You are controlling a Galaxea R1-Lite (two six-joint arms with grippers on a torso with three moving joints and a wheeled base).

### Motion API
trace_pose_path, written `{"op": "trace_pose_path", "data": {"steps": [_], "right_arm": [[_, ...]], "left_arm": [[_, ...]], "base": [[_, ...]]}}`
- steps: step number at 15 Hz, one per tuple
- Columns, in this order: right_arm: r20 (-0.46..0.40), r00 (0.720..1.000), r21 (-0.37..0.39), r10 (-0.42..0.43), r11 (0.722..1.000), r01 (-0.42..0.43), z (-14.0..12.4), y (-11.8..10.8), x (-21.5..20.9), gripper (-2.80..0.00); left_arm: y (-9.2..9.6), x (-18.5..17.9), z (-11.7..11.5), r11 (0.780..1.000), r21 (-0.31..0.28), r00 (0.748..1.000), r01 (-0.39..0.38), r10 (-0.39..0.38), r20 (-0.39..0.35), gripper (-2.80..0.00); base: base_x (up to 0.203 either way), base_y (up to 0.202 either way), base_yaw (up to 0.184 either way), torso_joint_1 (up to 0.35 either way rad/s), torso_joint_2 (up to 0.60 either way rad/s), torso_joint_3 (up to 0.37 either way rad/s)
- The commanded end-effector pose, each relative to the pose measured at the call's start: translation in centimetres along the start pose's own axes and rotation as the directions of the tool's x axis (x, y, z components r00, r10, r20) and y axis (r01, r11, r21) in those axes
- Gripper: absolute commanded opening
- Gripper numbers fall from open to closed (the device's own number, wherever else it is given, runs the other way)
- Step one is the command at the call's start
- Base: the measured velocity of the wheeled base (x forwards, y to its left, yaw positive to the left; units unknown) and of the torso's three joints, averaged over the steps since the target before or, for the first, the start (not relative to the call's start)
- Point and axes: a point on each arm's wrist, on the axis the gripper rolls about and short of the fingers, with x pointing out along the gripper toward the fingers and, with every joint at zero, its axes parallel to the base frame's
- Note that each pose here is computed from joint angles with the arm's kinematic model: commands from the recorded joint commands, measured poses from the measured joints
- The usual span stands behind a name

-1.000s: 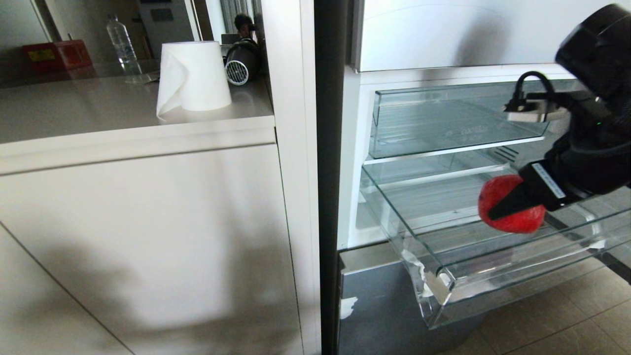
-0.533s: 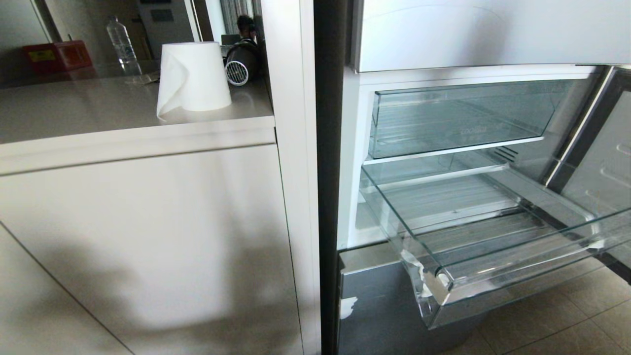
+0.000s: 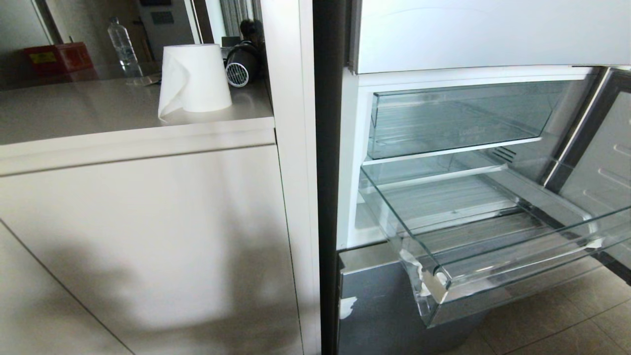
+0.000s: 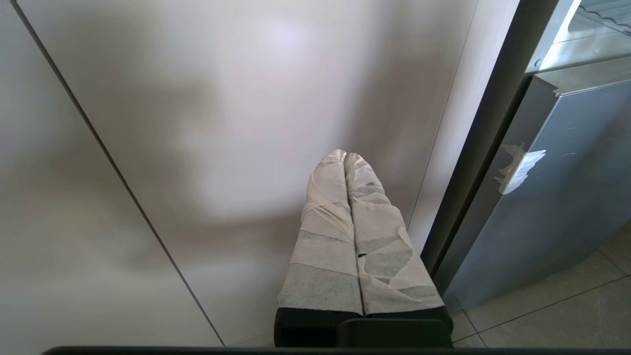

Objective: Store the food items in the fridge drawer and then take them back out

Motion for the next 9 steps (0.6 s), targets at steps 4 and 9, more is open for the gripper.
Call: {"op": "trace_pose_path", "data": {"steps": [4,9], "right_arm": [[0.06,0.998,-0.101,0.01,0.995,-0.004,-5.1,0.0,4.7,-2.8],[0.002,0.997,-0.171,-0.077,0.982,0.076,-13.5,-0.2,12.2,-2.8]], "left_arm": [[0.0,0.0,0.0,1.0,0.0,1.0,0.0,0.0,0.0,-2.8],[0.0,0.0,0.0,1.0,0.0,1.0,-0.001,0.001,0.0,-2.8]], "base": [[0.0,0.0,0.0,0.0,0.0,0.0],[0.0,0.0,0.0,0.0,0.0,0.0]]}}
